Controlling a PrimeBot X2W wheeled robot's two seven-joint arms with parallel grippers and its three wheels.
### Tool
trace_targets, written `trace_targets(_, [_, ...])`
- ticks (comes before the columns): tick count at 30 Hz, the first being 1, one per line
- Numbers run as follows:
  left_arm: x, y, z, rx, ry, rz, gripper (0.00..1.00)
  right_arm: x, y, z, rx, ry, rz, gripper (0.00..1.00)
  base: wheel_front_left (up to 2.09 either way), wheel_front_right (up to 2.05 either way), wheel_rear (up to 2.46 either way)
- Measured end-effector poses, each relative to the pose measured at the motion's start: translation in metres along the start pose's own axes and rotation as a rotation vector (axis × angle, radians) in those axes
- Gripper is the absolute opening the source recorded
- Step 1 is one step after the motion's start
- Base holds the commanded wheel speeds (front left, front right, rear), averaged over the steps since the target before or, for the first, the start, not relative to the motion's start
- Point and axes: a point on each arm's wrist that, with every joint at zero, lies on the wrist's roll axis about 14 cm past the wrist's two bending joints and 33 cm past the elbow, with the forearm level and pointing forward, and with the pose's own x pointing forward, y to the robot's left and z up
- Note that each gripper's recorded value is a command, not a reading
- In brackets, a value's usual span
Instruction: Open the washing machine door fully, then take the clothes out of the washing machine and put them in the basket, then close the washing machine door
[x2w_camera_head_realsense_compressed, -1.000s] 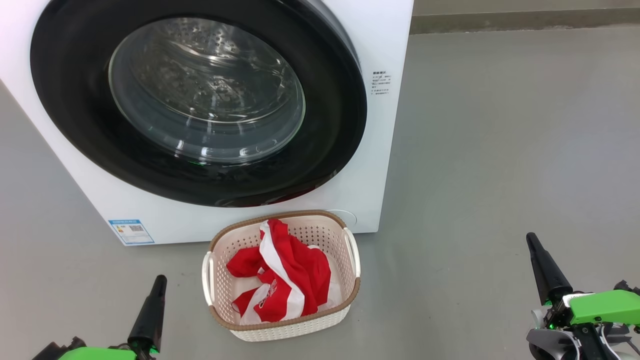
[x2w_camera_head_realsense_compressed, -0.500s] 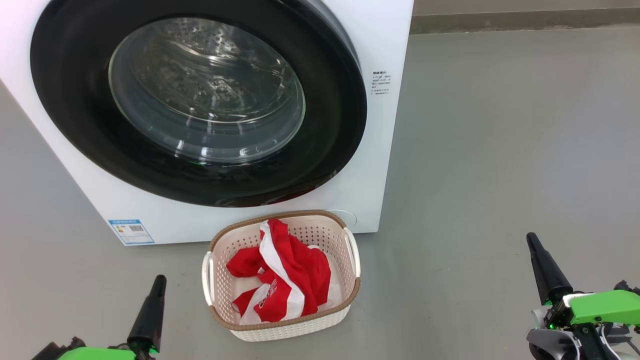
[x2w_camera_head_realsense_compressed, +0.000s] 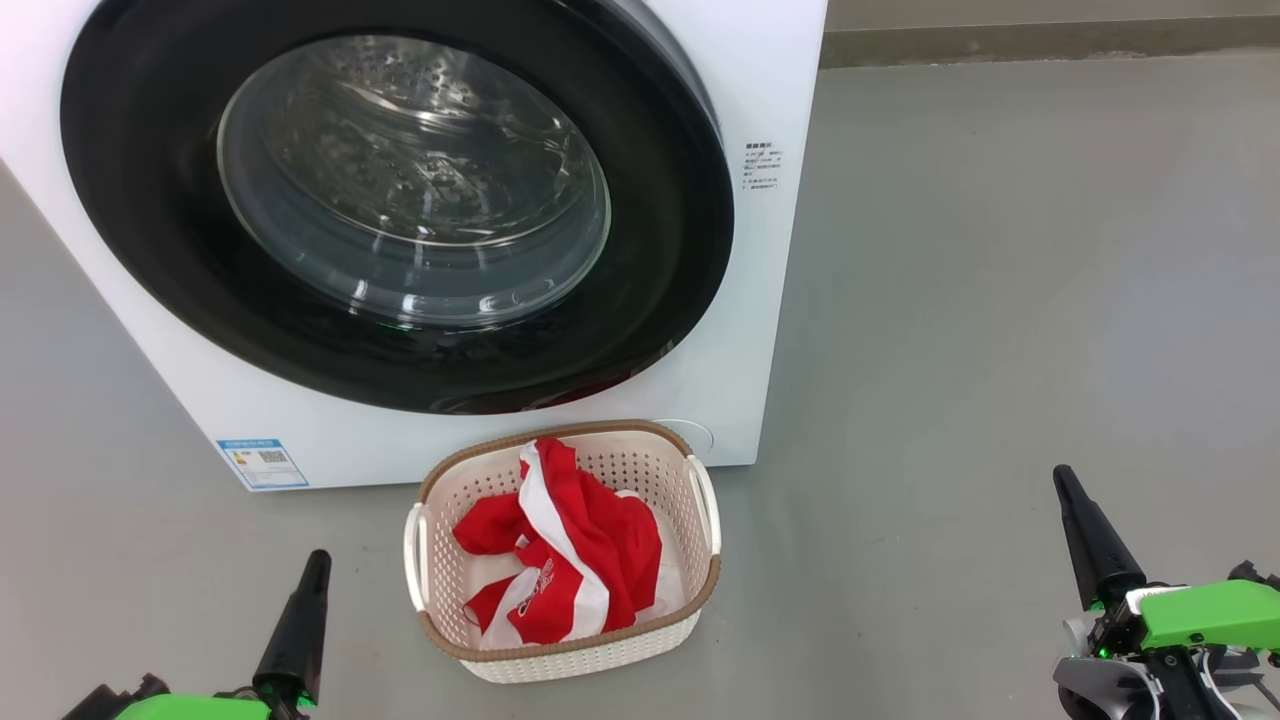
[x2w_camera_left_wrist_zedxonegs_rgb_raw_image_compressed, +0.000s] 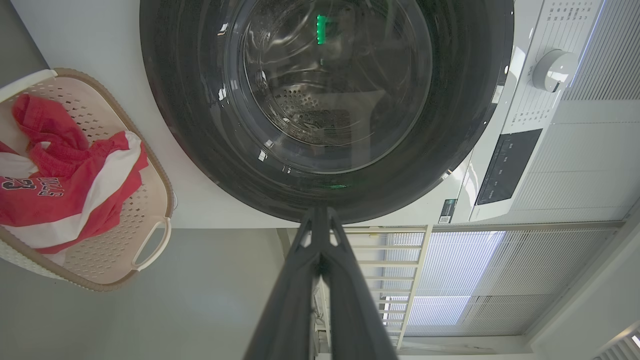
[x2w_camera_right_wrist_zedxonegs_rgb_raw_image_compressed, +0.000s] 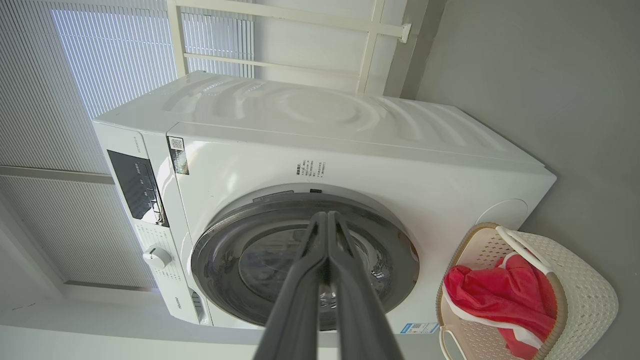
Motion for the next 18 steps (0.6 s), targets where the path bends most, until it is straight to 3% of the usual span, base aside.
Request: trace_targets(18, [0.0,-0.0001,0.0006,-0.001,-0.002,0.0,0.0,0.0,-0.0001,0.0,-0.002,0.001,0.0,0.0,0.0,0.0,0.0])
